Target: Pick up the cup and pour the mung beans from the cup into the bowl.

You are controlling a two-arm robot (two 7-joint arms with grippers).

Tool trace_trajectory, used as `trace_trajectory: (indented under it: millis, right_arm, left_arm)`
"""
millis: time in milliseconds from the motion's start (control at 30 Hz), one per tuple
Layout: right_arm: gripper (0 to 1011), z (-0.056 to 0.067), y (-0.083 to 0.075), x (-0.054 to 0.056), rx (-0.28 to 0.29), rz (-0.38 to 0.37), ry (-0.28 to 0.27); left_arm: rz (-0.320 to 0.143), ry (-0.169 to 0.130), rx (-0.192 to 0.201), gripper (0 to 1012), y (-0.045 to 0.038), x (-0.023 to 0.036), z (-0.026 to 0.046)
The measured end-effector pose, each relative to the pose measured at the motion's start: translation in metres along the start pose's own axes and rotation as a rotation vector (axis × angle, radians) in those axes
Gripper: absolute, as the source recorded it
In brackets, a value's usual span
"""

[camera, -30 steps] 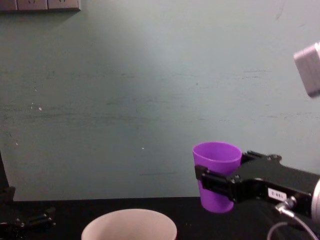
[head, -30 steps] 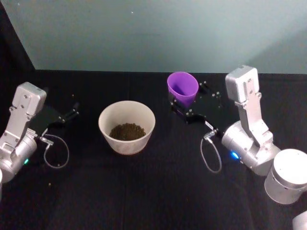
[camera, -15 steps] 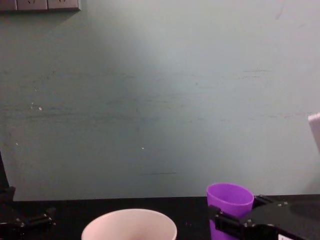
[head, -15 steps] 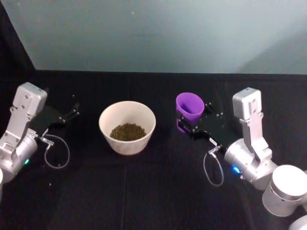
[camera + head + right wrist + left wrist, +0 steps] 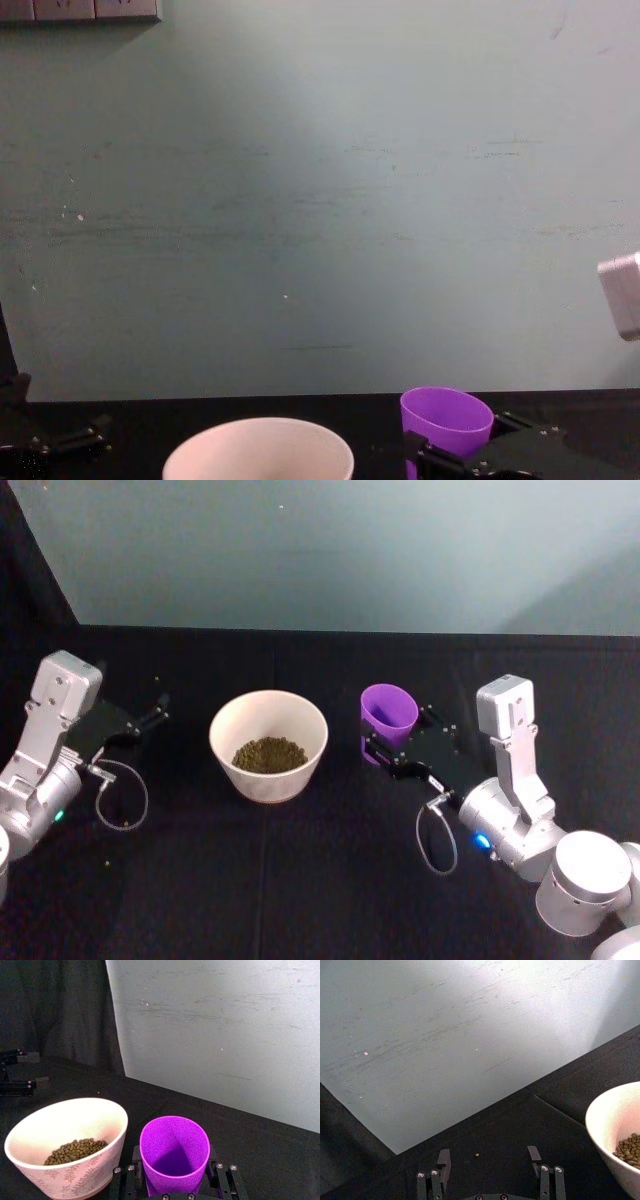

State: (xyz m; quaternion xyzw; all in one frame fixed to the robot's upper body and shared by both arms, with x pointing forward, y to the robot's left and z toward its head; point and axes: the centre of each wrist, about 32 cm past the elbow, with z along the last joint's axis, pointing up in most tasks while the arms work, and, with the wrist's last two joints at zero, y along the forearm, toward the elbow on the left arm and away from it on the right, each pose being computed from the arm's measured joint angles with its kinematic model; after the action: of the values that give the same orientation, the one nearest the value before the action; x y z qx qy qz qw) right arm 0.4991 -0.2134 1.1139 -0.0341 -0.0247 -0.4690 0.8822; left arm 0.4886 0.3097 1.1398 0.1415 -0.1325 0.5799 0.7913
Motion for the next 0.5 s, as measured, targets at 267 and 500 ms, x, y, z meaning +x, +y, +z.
trace_trajectory:
  millis: [267,500]
  right_arm:
    - [754,-0.001,-0.0001,-0.0007,-0.004,-0.007,0.001]
    - [894,-0.0016,0.0001,-0.0015,-0.002,-0.014,0.016]
  left_arm:
    - [0.0,0.0,0.0,1000,0.0,0.0,0.0]
    - [0.0,0.0,0.0,1000,0.0,0.0,0.0]
